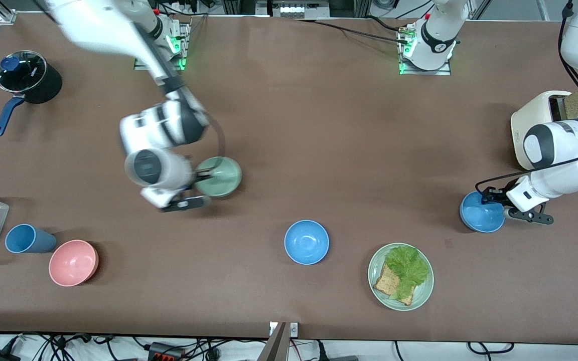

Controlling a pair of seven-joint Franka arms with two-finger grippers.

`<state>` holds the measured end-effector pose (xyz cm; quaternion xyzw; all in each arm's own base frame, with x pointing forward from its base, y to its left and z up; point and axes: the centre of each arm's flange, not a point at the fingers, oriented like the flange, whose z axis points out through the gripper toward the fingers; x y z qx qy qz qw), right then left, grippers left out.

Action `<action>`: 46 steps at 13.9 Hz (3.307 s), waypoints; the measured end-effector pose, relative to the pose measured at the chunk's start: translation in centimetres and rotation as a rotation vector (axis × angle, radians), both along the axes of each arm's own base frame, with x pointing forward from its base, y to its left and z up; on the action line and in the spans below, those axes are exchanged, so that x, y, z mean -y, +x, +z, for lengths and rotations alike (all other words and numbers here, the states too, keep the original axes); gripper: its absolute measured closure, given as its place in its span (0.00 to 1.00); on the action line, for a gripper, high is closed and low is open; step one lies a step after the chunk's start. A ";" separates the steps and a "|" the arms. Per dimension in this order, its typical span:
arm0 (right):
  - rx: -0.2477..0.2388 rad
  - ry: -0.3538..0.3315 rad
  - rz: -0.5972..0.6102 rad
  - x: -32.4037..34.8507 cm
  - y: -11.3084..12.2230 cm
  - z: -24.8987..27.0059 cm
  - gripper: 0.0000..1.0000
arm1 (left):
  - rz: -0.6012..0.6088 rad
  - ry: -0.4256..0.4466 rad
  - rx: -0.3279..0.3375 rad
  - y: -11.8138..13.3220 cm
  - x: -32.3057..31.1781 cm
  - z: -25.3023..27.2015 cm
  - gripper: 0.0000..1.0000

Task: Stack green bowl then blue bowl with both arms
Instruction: 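Grasp the green bowl with the right gripper while the left grasps the blue bowl, then release the green bowl with the right gripper while the left carries the blue bowl, then lower the blue bowl into the green bowl while the right gripper withdraws, then open the left gripper and lift it off the stacked bowls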

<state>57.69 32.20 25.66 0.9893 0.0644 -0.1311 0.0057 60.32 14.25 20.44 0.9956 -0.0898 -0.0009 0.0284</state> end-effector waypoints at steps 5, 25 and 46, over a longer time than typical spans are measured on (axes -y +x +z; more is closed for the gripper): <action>-0.029 -0.028 -0.053 -12.3 -7.1 -3.6 0.96 | -0.084 -0.009 0.004 0.6 2.0 1.4 0.95; 0.225 0.099 -0.265 -6.5 2.3 18.5 0.00 | 0.351 -0.116 -0.221 -3.8 34.3 12.1 0.95; 0.363 0.067 -0.192 36.0 5.6 35.2 0.00 | 0.524 -0.128 -0.205 -13.2 55.8 5.9 0.95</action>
